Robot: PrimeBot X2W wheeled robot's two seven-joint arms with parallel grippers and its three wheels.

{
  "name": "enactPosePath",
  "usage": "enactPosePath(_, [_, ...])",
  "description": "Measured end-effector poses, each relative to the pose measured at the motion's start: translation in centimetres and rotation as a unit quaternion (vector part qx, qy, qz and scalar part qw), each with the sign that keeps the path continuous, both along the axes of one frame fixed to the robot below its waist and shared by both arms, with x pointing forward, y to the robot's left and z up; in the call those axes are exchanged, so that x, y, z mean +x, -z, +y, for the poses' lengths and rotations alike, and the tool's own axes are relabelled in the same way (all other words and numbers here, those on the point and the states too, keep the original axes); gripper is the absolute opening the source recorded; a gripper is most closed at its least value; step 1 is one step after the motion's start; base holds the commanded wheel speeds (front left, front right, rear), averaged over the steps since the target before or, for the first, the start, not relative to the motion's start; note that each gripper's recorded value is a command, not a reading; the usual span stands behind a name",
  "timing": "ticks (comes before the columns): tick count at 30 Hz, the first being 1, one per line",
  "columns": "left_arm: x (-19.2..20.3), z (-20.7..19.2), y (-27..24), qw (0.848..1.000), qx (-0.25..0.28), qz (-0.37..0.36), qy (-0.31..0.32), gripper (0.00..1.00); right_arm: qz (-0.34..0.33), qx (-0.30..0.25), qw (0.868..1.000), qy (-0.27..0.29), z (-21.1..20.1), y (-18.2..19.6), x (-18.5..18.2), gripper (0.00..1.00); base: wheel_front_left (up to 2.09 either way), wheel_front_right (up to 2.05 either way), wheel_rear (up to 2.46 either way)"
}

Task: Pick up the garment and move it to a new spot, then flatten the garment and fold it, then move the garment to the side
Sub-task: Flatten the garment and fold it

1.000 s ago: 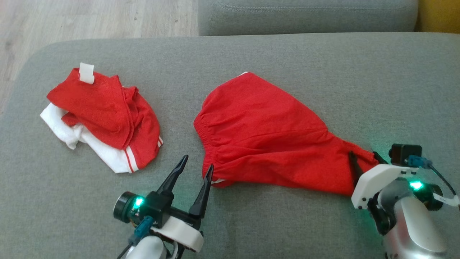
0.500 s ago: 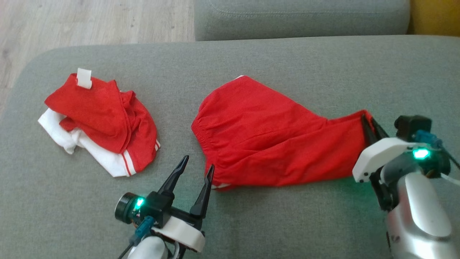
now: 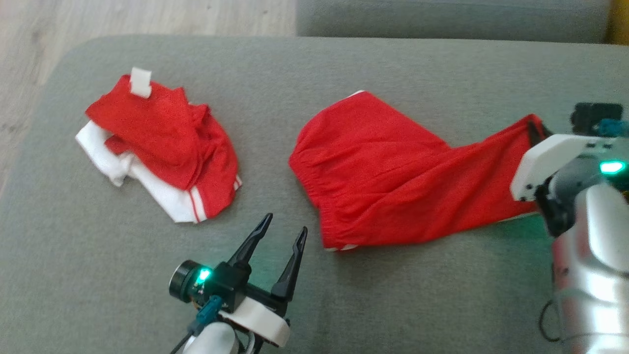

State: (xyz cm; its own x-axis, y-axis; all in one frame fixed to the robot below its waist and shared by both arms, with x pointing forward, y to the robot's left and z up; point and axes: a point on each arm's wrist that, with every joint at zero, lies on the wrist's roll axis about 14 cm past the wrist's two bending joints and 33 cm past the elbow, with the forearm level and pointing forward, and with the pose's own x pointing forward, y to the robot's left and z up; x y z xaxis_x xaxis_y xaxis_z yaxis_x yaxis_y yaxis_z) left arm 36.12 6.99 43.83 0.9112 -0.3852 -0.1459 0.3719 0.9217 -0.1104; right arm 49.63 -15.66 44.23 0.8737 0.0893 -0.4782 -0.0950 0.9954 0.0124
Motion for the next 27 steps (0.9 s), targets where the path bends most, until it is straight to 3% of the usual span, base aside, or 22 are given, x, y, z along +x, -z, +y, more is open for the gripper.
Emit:
enactPosePath(13, [0.7,2.4,1.1,0.999,0.004,0.017,-0.036,1.00,0.075,-0.030,0.997,0.006,-0.4,4.7,4.1,0.00,0.00,0.00,0.00])
enactPosePath(14, [0.8,2.4,1.1,0.999,0.003,0.018,-0.037,1.00,0.068,-0.030,0.997,0.007,-0.5,4.7,4.3,0.36,0.00,0.00,0.00])
enactPosePath(15, [0.8,2.4,1.2,0.999,0.003,0.019,-0.037,1.00,0.058,-0.031,0.998,0.007,-0.6,4.7,4.6,1.00,0.00,0.00,0.00])
enactPosePath(21, [1.5,1.7,0.4,1.000,-0.001,0.005,-0.028,1.00,-0.026,-0.015,1.000,0.008,-0.5,1.7,6.3,1.00,0.00,0.00,0.00])
enactPosePath(27, [2.0,0.7,-0.9,1.000,-0.009,-0.015,-0.016,1.00,-0.149,0.007,0.989,-0.008,0.1,-3.2,6.2,1.00,0.00,0.00,0.00])
